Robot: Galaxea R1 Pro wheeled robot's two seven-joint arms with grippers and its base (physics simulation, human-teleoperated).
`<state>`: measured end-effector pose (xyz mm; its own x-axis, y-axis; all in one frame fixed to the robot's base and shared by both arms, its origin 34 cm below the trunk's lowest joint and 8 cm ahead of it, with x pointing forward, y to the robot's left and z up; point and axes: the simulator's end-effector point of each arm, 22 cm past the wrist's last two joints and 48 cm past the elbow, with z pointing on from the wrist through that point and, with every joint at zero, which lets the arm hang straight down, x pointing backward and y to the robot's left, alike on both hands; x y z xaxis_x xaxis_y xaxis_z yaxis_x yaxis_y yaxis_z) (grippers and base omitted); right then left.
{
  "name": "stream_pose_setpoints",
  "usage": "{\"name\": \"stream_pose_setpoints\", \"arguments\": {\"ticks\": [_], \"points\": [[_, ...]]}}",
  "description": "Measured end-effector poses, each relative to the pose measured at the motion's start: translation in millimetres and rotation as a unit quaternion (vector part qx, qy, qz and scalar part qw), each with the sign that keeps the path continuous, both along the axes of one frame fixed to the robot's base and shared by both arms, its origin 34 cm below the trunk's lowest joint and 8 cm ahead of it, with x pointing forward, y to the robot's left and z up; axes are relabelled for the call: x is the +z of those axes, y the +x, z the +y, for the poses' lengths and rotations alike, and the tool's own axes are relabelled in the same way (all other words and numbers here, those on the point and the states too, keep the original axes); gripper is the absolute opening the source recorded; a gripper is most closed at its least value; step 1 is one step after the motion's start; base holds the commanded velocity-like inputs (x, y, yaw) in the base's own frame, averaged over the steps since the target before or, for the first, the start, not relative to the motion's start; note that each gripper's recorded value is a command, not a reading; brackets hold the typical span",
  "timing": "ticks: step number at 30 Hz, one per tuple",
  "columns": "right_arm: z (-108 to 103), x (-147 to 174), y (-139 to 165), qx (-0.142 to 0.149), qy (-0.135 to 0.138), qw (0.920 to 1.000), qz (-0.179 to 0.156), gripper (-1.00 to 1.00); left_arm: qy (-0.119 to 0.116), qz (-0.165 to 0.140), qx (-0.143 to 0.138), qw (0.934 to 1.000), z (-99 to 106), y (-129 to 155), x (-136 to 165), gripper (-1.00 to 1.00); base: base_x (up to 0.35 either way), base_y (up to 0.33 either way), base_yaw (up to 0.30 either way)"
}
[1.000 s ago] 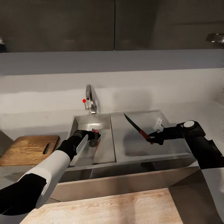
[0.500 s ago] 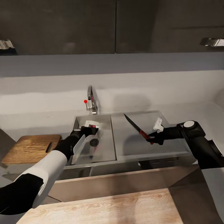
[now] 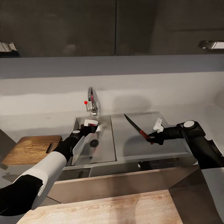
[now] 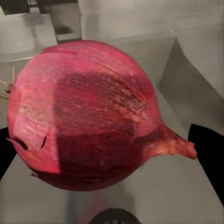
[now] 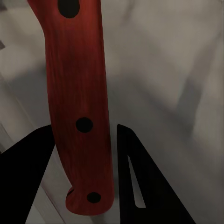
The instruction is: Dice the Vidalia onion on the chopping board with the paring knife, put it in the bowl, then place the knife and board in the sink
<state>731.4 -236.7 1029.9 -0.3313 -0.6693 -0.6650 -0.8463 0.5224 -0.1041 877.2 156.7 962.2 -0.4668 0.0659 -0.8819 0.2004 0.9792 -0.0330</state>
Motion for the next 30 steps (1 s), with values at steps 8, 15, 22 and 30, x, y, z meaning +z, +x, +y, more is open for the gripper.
{"name": "stream_pose_setpoints", "arguments": {"ticks": [8, 15, 22, 30], "points": [[0, 3, 0, 0.000, 0.000, 1.0000, -0.002, -1.00, -0.012, 0.004, -0.023, 0.9997, -10, -8, -5, -1.00, 0.000, 0.000, 0.000], [0, 6, 0, 0.000, 0.000, 1.0000, -0.005, -1.00, -0.011, 0.007, -0.023, 0.9996, -6, -12, -8, -1.00, 0.000, 0.000, 0.000], [0, 9, 0, 0.000, 0.000, 1.0000, -0.007, -1.00, -0.015, -0.003, -0.021, 0.9997, -3, -30, -26, -1.00, 0.000, 0.000, 0.000], [0, 13, -1, 0.000, 0.000, 0.9999, -0.011, -1.00, -0.018, -0.031, -0.017, 0.9992, 7, -43, -33, -1.00, 0.000, 0.000, 0.000]]}}
